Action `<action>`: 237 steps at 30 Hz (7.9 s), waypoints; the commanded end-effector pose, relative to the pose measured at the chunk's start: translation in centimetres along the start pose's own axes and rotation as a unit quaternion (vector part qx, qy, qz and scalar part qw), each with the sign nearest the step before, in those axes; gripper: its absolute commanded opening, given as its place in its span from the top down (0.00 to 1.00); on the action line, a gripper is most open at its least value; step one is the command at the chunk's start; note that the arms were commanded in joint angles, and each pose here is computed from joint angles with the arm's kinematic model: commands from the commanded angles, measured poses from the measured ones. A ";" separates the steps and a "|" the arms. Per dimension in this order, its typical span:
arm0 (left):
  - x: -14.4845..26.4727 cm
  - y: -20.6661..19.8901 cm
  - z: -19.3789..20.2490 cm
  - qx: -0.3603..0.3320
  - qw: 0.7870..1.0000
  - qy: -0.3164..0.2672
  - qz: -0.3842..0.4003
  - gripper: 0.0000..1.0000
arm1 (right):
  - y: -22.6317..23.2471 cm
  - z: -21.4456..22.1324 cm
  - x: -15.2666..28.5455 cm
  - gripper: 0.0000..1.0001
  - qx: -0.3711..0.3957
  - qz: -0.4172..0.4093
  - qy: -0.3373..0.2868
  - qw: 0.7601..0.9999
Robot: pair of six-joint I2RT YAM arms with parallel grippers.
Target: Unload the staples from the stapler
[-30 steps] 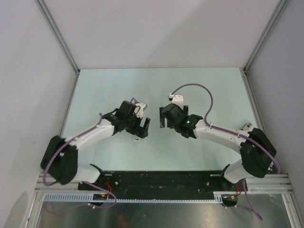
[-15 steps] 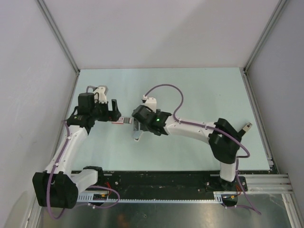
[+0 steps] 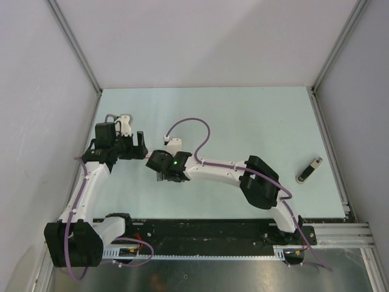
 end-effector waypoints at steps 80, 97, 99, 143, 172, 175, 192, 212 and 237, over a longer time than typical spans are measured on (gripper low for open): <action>5.9 -1.1 3.6 -0.187 0.953 -0.085 0.224 0.04 | 11.5 -6.7 8.4 1.00 -0.158 -0.447 -0.001 0.880; 6.0 -0.1 1.8 -0.219 0.946 -0.104 0.217 0.35 | 12.0 -4.4 8.9 1.00 -0.164 -0.467 0.047 0.868; 5.9 0.2 2.0 -0.224 0.946 -0.096 0.212 0.47 | 12.1 -4.3 9.0 1.00 -0.165 -0.473 0.050 0.864; 3.4 4.8 5.4 -0.482 0.871 -0.059 0.078 0.84 | 9.2 1.4 6.6 1.00 0.058 -0.491 0.069 0.866; 3.3 3.3 3.8 -0.461 0.881 -0.094 0.056 0.55 | 10.8 -2.0 7.8 1.00 -0.002 -0.530 0.015 0.848; 4.0 2.2 2.7 -0.433 0.890 -0.120 0.073 0.31 | 10.3 -3.2 7.5 1.00 -0.015 -0.516 0.006 0.857; 8.2 -3.0 -2.2 -0.250 0.925 -0.216 0.188 0.01 | 3.2 -12.2 -0.2 1.00 0.027 -0.273 -0.037 0.961; 9.6 -3.9 -2.7 -0.220 0.929 -0.227 0.194 0.01 | -3.9 -17.1 -12.8 1.00 0.076 0.007 0.004 0.997; 9.1 -4.1 -2.1 -0.209 0.930 -0.221 0.204 0.01 | -4.6 -21.8 -10.9 0.01 0.043 -0.003 -0.015 0.999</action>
Point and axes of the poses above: each gripper's point midway between its finger pads, its own x axis back along the fingers, its own y axis along the line the jaws close on, z = x × y, the point moved 4 cm from there along x, back along the fingers, and after that the axes turned 15 degrees about -x, right-handed, at the moved point
